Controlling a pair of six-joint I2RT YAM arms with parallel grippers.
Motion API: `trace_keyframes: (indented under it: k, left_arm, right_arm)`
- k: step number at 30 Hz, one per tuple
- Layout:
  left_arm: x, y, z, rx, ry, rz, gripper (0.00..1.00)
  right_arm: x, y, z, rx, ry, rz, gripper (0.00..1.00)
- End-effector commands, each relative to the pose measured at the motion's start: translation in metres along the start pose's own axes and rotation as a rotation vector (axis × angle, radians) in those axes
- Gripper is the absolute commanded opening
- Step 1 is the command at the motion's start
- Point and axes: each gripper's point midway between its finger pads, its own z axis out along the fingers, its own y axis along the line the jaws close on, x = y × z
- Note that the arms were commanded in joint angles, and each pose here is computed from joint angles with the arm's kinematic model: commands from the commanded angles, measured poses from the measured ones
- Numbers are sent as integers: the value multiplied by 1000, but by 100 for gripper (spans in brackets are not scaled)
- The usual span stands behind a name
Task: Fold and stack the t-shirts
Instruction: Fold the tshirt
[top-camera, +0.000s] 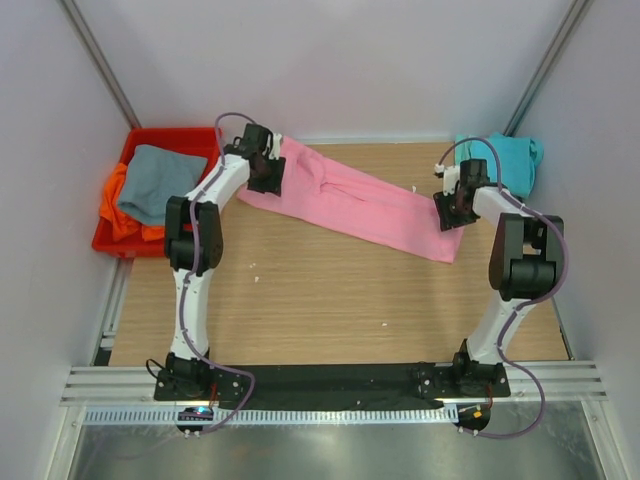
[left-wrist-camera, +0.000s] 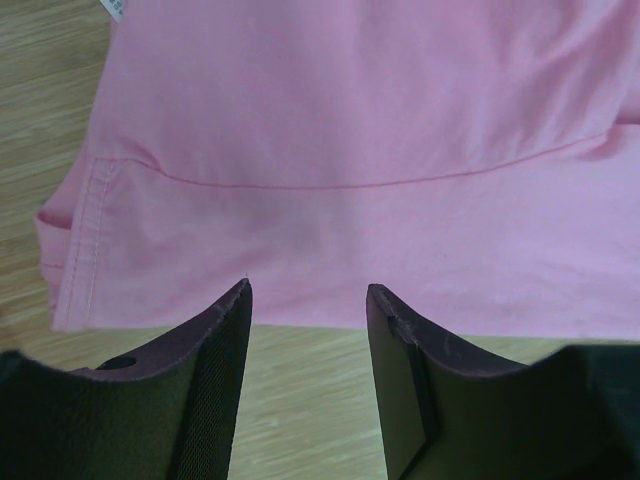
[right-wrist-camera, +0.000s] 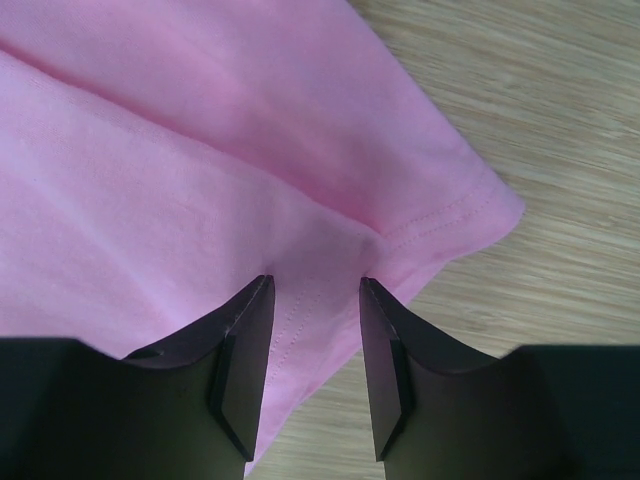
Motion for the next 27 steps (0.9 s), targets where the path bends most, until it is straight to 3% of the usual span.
trace_keyframes:
  k: [1,9,19,27]
  left_arm:
    - [-7,15,7,-52,-2,25,51]
    - [-9,23,22,-73,29,30,52]
    - [-19,30,36,-97,17,51,53]
    - [-23,32,50,-96,8,58,56]
  right_arm:
    - [-6,1,11,-9,-17,-39,45]
    - [42,15,19,-82,147,-96,44]
    - [102,52,-25,-208,365,-235,43]
    - [89,131,-66,-367,370,-373,43]
